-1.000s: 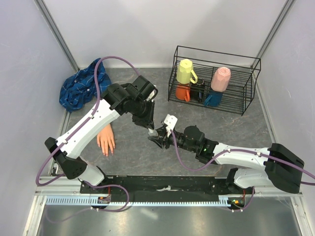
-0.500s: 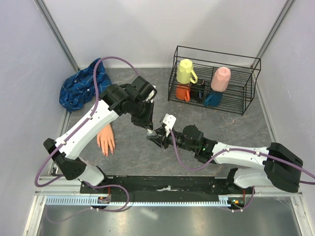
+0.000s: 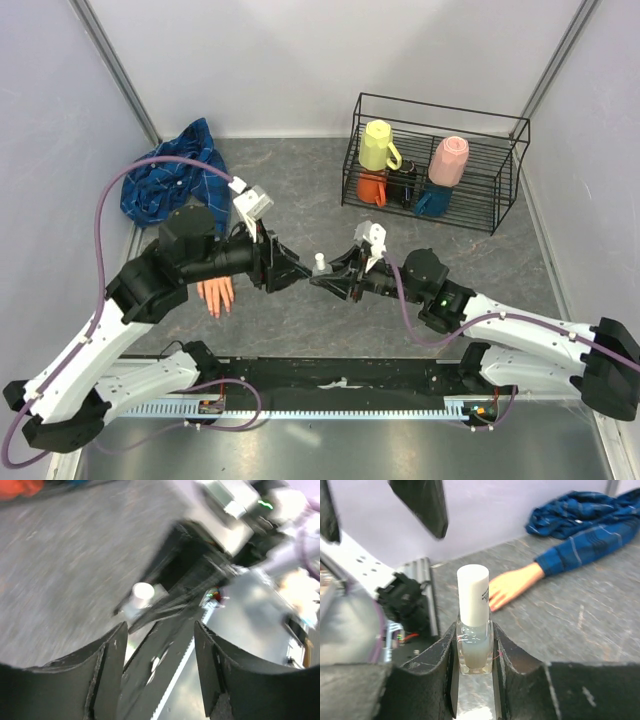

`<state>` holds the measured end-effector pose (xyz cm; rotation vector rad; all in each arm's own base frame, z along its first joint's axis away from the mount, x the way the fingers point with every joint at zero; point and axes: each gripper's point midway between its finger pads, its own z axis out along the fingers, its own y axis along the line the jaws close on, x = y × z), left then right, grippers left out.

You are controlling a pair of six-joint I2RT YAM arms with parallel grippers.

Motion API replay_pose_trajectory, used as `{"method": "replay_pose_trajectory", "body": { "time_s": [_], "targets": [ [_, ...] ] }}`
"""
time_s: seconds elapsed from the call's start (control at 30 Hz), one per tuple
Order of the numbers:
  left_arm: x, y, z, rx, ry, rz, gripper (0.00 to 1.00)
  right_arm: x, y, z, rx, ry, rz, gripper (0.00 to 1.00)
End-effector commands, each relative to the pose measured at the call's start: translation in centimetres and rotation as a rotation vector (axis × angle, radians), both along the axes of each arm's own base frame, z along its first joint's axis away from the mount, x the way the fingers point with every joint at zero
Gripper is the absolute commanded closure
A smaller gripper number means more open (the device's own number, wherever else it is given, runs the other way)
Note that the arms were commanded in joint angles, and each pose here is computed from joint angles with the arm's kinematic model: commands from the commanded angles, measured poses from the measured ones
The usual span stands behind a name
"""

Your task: Paint the nails

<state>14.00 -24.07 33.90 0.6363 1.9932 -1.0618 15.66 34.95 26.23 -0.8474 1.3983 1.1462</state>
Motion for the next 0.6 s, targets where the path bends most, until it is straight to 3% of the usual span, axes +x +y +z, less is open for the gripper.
{"method": "replay_pose_trajectory", "body": {
  "time_s": [0.0,0.13,0.43,0.57],
  "targets": [
    [-2.4,-3.0,3.8,-0.218,-0.258,-0.297,0.40,-3.1,-0.3,3.5,0.097,0.033,0.185,1.00],
    [-3.5,-3.2,4.6,-0.257,-0.346,-0.386,0.39,-4.4,-0.1,5.2,0.116,0.045,0.274,1.00],
    [-2.8,-3.1,5.4,-0.224,-0.422,-0.382,0.47,-4.4,0.8,6.4,0.118,0.044,0.311,1.00],
    [-3.0,-2.6,5.4,-0.242,-0.434,-0.363,0.40,-4.1,0.8,6.3,0.113,0.034,0.301,1.00]
  ]
}}
